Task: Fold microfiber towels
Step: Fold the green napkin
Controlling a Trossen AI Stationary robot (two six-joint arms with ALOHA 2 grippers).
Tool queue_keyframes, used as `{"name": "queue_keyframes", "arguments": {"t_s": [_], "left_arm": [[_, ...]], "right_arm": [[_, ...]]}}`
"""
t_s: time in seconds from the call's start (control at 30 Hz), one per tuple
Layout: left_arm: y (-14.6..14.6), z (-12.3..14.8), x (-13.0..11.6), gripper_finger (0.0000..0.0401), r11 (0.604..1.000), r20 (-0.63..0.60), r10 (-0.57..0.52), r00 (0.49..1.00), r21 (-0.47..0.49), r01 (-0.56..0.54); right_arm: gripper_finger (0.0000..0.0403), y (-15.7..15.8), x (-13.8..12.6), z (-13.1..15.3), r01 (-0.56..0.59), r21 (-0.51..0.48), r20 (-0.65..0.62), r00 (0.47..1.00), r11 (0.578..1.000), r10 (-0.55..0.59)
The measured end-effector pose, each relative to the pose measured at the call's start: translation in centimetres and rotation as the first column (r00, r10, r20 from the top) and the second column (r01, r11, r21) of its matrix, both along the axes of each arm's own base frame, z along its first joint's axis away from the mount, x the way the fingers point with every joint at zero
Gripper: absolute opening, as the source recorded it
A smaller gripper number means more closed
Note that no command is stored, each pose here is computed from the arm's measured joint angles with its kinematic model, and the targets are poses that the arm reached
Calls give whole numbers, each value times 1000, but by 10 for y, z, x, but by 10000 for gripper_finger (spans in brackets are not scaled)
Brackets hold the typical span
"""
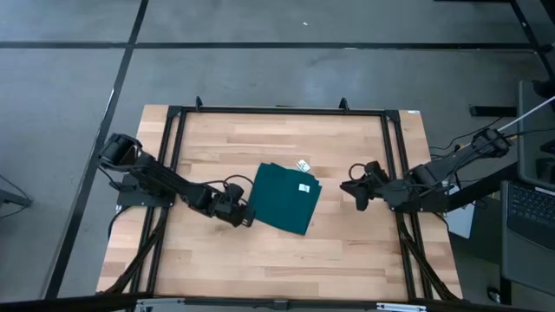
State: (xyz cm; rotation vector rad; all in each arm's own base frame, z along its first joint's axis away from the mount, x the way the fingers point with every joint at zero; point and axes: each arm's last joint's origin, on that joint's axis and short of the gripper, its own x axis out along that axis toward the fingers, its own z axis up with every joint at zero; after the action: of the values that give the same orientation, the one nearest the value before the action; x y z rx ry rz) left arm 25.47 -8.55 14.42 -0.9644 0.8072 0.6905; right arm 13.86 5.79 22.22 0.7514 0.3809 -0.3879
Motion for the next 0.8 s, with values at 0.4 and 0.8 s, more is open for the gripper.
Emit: {"name": "queue_keyframes", "arguments": {"t_s": [0.4, 0.8], "left_arm": [[-6, -20, 10, 58, 999, 21, 25, 999, 33, -26], [-9, 12, 37, 3, 967, 343, -56, 938, 253, -34]], "right_arm": [[75, 2, -10, 4, -48, -7, 16, 999, 999, 48], [10, 9, -15, 4, -90, -26, 18, 996, 996, 91]]}}
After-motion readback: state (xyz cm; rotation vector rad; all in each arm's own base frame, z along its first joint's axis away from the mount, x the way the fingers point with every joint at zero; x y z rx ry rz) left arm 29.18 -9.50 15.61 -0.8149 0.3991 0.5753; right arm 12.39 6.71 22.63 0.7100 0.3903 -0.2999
